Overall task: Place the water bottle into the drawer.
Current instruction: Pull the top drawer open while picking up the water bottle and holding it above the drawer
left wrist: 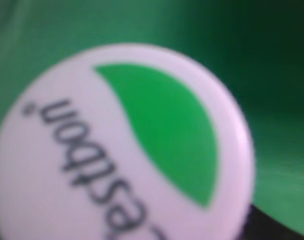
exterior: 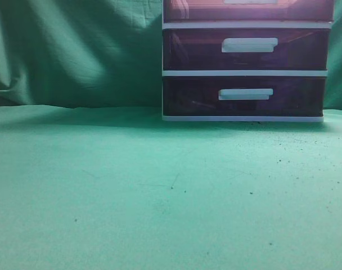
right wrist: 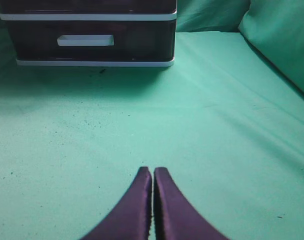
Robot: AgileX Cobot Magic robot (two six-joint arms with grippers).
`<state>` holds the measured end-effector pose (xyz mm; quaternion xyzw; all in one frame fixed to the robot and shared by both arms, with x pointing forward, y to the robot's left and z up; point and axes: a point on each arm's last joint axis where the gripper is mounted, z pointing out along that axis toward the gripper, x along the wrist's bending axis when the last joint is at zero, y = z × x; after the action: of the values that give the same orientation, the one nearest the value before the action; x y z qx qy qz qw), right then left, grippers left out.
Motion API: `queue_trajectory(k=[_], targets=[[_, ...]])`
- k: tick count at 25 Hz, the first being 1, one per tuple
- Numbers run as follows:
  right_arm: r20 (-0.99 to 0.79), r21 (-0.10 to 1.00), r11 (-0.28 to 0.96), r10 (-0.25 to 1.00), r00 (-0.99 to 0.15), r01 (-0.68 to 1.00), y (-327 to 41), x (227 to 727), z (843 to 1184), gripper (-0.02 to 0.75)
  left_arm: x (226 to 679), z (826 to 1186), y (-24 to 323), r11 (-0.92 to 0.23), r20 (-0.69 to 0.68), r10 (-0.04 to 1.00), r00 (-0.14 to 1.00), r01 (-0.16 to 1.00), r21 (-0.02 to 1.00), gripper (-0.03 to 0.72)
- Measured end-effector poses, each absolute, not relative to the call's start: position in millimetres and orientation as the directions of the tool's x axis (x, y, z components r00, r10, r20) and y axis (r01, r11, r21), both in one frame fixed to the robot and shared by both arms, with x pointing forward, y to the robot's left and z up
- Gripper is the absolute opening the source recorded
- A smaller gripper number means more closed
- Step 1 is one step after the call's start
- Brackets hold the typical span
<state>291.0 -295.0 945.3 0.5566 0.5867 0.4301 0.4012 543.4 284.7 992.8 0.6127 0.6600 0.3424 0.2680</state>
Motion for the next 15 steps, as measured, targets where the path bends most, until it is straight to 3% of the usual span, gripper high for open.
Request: queue_trajectory(k=[6,10,15], targets=[[0.008,0.951,0.010,0.998,-0.058,0.308,-295,291,945,0.000,511,1070,258,0.031,-0.114,0.974,0.196,0.382,0.924,0.291],[0.008,0.951,0.010,0.998,-0.058,0.308,-295,291,945,0.000,480,1109,251,0.042,-0.119,0.941,0.317,0.242,0.969,0.291],[-0.045,0.977,0.056,0.997,-0.060,0.204,-296,294,954,0.000,448,1146,241,0.030,-0.112,0.876,0.470,0.178,0.983,0.291]])
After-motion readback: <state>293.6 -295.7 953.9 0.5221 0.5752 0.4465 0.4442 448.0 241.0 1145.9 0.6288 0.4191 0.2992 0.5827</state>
